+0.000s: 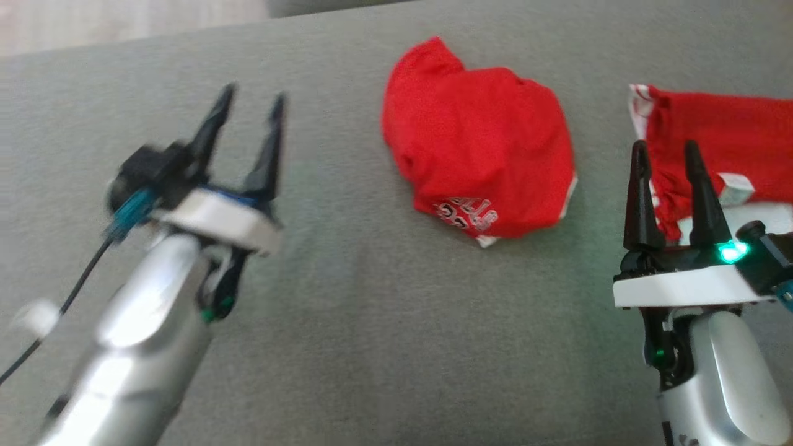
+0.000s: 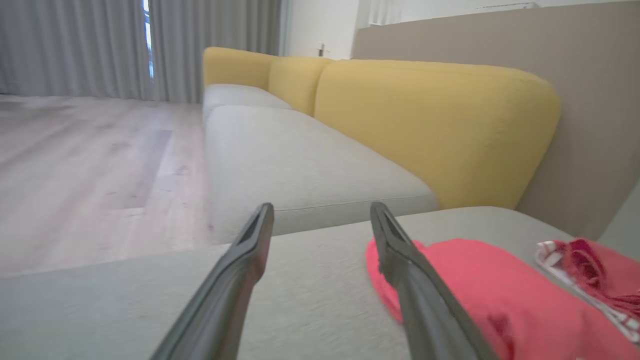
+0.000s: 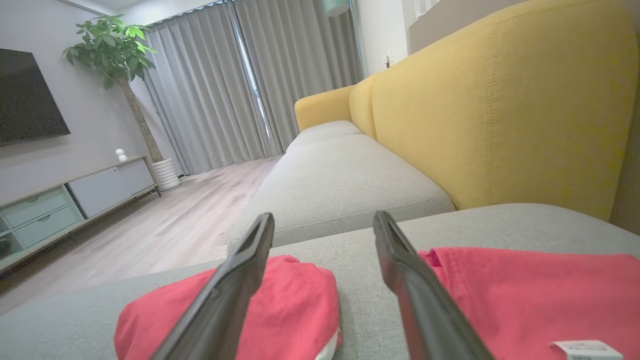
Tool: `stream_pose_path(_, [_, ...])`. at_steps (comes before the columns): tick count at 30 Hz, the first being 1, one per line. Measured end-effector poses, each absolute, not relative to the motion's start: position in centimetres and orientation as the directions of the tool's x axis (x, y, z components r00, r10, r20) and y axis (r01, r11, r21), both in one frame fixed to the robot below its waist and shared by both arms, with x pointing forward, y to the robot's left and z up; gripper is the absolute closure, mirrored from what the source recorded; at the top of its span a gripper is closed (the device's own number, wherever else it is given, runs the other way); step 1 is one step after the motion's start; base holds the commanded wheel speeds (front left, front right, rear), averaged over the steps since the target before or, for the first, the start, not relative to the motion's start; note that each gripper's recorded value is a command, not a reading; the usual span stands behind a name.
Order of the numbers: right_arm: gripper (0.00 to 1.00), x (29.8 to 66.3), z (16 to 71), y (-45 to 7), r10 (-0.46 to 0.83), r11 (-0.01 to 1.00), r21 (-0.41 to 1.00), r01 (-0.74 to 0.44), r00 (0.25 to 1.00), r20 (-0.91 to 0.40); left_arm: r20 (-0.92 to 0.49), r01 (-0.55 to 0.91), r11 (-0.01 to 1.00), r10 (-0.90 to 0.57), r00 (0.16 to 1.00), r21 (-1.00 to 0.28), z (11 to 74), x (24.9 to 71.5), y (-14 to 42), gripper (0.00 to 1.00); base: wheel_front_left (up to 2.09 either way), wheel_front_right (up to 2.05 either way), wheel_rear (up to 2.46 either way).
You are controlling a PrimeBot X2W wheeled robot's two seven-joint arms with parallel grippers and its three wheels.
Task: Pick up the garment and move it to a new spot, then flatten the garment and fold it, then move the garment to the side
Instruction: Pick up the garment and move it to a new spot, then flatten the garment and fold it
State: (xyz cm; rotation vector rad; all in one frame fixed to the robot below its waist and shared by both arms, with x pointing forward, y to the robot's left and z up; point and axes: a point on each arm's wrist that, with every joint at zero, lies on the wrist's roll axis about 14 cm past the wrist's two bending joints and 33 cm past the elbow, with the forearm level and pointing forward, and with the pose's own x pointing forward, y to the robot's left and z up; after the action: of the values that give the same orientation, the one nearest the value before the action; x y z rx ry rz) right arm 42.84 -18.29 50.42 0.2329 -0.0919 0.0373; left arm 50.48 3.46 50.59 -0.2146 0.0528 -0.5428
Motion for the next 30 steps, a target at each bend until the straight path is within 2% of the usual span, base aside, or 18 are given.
stream_pose_path(5, [0.00, 43.2, 50.6, -16.8, 0.069, 0.973, 0.213, -0.089, 0.993, 0.099, 0.006, 0.352, 0.921, -0.356, 0.934, -0.167, 50.1, 48.2, 10.5, 0.00, 0.00, 0.00, 0.00])
stream_pose_path(10, [0.00, 42.7, 49.9, -15.6, 0.098, 0.969, 0.220, -0.112, 0.992, 0.077, 0.000, 0.229, 0.959, -0.232, 0.973, -0.168, 49.1, 42.7, 14.3, 0.00, 0.00, 0.00, 0.00])
stream_pose_path(16, [0.00, 42.7, 50.0, -15.0, 0.114, 0.967, 0.221, -0.129, 0.990, 0.079, 0.000, 0.165, 0.958, -0.170, 0.985, -0.234, 48.5, 40.0, 14.2, 0.00, 0.00, 0.00, 0.00])
stream_pose_path(30, [0.00, 42.7, 49.3, -15.2, 0.110, 0.967, 0.223, -0.121, 0.992, 0.060, 0.043, 0.198, 0.954, -0.193, 0.980, -0.224, 49.2, 40.5, 13.3, 0.00, 0.00, 0.00, 0.00])
